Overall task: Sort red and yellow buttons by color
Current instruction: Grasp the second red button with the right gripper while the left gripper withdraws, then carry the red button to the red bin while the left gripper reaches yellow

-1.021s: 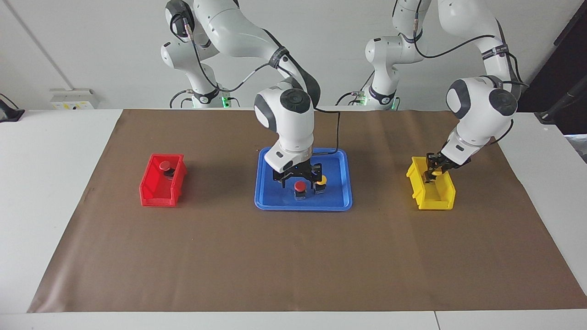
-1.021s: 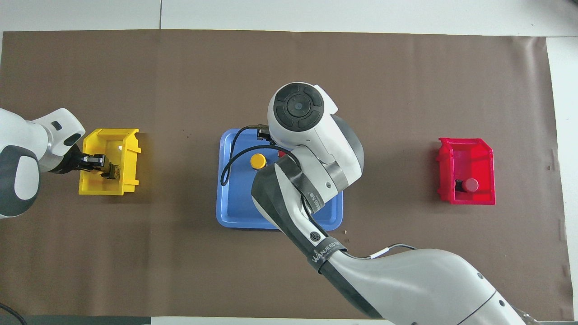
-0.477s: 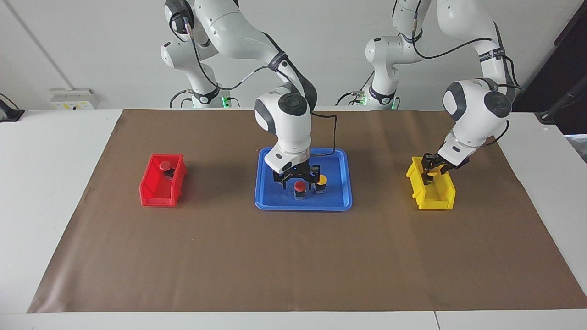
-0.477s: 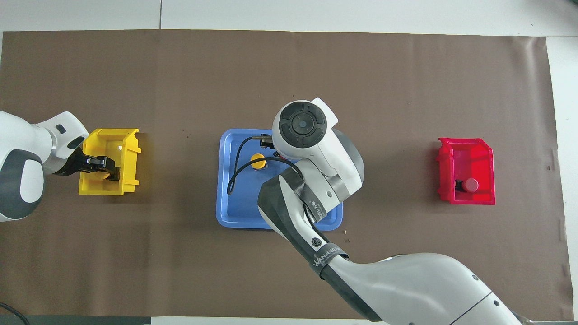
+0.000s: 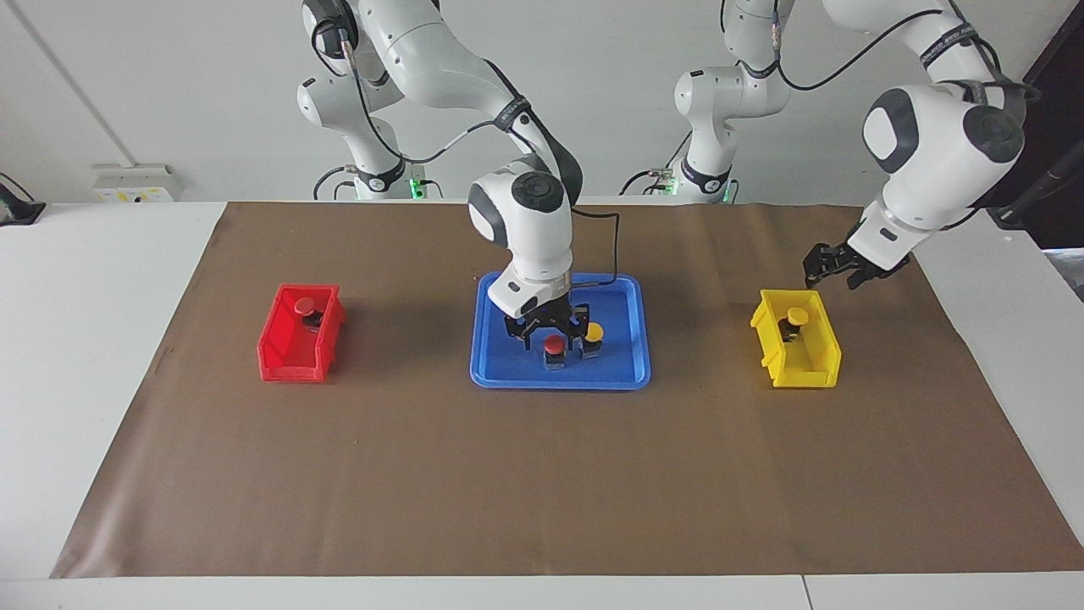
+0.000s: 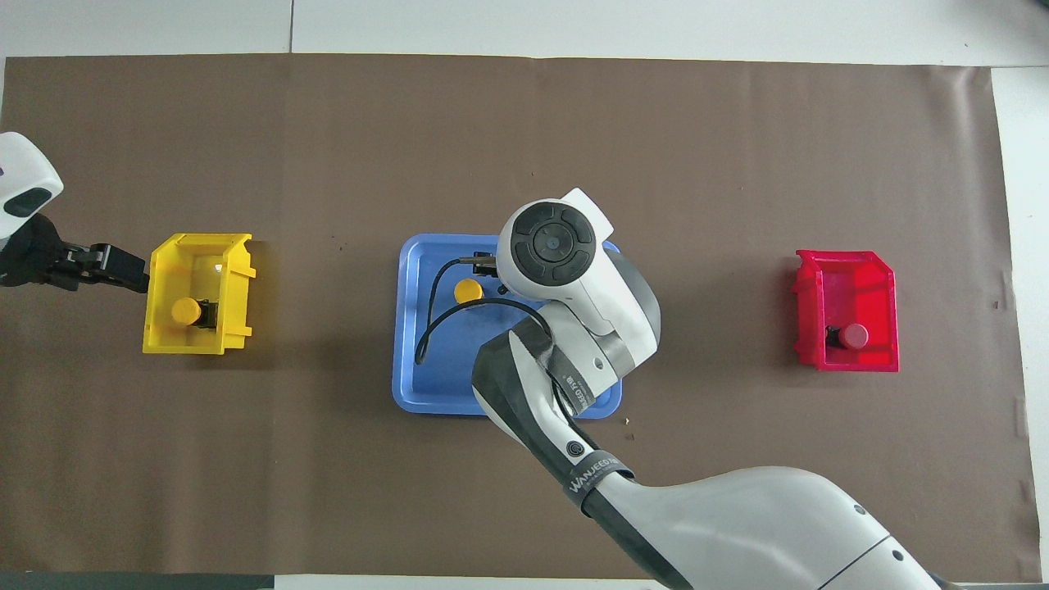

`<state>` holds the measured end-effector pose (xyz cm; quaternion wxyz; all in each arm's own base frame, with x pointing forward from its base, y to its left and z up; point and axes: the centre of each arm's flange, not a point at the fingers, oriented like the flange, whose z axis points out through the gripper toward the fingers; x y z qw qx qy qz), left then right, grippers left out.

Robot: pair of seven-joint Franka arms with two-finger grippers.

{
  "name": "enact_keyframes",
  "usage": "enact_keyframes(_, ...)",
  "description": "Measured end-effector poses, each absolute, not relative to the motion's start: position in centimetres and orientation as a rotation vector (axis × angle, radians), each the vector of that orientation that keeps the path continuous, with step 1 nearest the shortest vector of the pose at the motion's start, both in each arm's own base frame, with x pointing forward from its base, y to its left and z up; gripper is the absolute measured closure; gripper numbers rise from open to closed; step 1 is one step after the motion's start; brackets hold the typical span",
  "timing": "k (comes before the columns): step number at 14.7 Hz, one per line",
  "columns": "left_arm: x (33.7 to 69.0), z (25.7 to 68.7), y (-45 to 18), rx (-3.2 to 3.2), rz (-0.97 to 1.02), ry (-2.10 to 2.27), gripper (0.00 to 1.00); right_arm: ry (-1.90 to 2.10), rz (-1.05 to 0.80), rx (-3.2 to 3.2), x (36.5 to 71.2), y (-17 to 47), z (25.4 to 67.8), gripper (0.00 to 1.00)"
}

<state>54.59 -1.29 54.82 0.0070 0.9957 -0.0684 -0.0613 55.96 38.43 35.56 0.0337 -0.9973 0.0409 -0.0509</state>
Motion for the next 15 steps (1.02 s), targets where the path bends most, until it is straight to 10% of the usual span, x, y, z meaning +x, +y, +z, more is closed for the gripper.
enact_keyframes(5,53.1,62.6,-1.6,3.118,-0.209,-0.246,0.0,0.124,-0.164,-3.063,55.8,38.4,35.2,0.28)
enact_keyframes(10,50.0,68.3,-1.4,3.129,-0.048,-0.23,0.0,0.12,-0.176,-3.057,55.7,38.5,35.0,0.58)
enact_keyframes(15,50.3,64.6,-6.2,3.142,0.027,-0.097,0.0,0.062,-0.088,-3.137,59.4,30.5,41.5,0.58)
